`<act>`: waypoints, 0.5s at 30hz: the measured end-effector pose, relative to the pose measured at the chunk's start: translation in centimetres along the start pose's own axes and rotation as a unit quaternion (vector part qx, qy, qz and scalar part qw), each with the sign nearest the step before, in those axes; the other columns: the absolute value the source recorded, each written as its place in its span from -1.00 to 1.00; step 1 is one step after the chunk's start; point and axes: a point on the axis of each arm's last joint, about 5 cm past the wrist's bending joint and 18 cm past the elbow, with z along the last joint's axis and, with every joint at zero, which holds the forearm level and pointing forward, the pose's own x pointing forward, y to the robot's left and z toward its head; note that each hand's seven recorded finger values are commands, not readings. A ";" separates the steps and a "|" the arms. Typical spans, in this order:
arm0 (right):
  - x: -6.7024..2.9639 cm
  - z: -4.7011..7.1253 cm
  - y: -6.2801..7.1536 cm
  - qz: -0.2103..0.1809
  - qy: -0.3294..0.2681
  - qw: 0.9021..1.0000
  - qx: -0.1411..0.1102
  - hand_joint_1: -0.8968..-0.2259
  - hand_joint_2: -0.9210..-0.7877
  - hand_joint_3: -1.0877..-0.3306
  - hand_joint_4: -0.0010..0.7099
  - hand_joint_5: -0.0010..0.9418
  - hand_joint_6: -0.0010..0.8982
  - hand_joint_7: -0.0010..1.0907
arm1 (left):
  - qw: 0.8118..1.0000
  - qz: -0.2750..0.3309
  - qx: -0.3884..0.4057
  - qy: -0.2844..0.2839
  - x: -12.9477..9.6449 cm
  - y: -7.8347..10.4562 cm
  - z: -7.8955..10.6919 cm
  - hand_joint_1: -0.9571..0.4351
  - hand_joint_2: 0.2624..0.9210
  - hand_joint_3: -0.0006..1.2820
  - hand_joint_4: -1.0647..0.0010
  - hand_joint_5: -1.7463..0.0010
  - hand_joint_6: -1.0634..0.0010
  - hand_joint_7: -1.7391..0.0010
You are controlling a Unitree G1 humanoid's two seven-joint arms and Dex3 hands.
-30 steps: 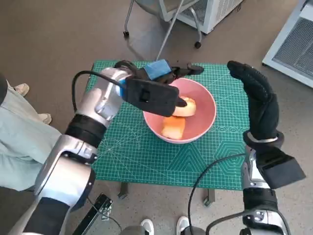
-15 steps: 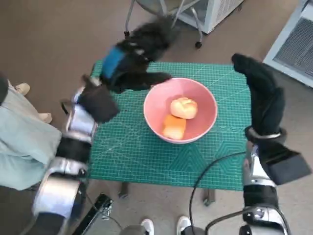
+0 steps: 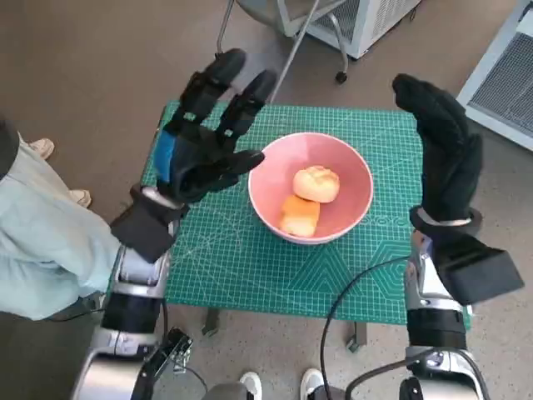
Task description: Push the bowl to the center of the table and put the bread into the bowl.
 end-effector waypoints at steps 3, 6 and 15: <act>0.07 0.0 0.1 0.000 0.002 1.000 -0.004 -0.07 -1.00 -0.26 0.04 -0.98 -0.92 0.45 | 1.000 0.015 -0.009 0.000 -0.4 -0.1 0.0 0.36 0.99 -0.89 0.65 0.52 0.88 0.12; 0.12 0.0 0.2 0.001 0.004 1.000 -0.006 -0.07 -1.00 -0.26 0.04 -0.98 -0.92 0.45 | 1.000 0.024 -0.010 0.002 -0.8 -0.1 -0.2 0.36 0.99 -0.89 0.62 0.52 0.85 0.13; 0.17 0.0 0.2 0.002 0.009 1.000 -0.005 -0.08 -1.00 -0.26 0.04 -0.98 -0.92 0.45 | 0.999 0.049 -0.003 -0.006 -1.0 0.0 -0.2 0.34 1.00 -0.90 0.55 0.59 0.78 0.19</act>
